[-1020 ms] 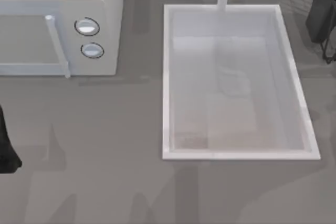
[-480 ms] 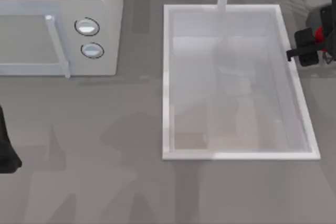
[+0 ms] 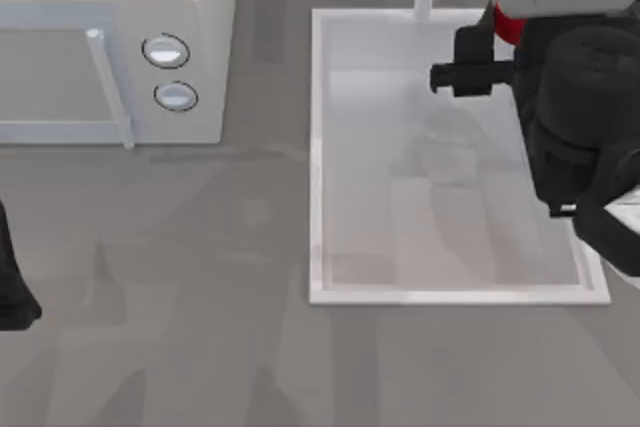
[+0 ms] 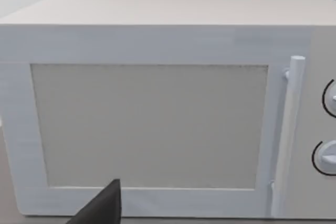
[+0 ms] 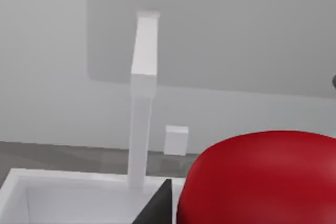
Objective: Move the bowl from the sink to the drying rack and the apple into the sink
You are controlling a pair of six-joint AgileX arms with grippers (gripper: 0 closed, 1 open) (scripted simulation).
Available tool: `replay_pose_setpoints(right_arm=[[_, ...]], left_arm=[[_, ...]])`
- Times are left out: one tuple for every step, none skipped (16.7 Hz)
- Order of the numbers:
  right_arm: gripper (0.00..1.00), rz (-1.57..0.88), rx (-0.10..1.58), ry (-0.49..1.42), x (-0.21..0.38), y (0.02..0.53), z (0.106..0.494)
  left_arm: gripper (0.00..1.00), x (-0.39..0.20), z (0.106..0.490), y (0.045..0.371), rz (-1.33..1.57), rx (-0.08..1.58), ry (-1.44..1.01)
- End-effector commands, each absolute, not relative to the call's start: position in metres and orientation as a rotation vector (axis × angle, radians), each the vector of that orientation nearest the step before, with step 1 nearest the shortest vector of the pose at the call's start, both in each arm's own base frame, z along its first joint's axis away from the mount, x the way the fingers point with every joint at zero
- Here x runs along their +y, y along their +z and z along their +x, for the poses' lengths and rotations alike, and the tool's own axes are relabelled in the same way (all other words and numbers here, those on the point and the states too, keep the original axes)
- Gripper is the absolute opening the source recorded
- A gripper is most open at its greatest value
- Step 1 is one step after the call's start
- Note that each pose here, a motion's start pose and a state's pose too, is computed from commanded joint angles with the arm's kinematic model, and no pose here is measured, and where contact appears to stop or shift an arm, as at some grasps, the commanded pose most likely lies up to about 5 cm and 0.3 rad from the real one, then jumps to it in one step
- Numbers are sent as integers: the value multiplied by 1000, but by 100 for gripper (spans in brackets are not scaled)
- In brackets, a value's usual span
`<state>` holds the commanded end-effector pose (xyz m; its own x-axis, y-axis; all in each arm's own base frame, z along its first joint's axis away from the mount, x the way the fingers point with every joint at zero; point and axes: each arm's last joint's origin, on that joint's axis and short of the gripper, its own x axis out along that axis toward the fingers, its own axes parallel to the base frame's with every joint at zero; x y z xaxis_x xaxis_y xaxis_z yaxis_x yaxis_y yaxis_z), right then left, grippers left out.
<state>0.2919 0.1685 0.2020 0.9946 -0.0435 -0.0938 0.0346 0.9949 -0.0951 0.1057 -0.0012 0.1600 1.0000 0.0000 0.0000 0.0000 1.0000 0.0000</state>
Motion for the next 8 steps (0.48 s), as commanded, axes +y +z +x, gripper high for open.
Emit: replay_pose_setpoints(right_arm=[[0, -63, 61, -29, 174, 204, 285], [0, -37, 34, -21, 178, 206, 279], [0, -17, 15, -15, 181, 208, 274], [0, -4, 4, -11, 183, 209, 271], [0, 0, 0, -10, 184, 209, 270], [0, 0, 0, -10, 184, 209, 270], [0, 0, 0, -10, 184, 209, 270], [0, 0, 0, -10, 184, 209, 270]], left_arm=[[100, -1, 106, 160, 0, 0, 0], [100, -1, 106, 160, 0, 0, 0], [100, -1, 106, 160, 0, 0, 0], [100, -1, 106, 160, 0, 0, 0], [100, -1, 106, 160, 0, 0, 0], [100, -1, 106, 160, 0, 0, 0], [100, -1, 106, 160, 0, 0, 0], [100, -1, 106, 160, 0, 0, 0]])
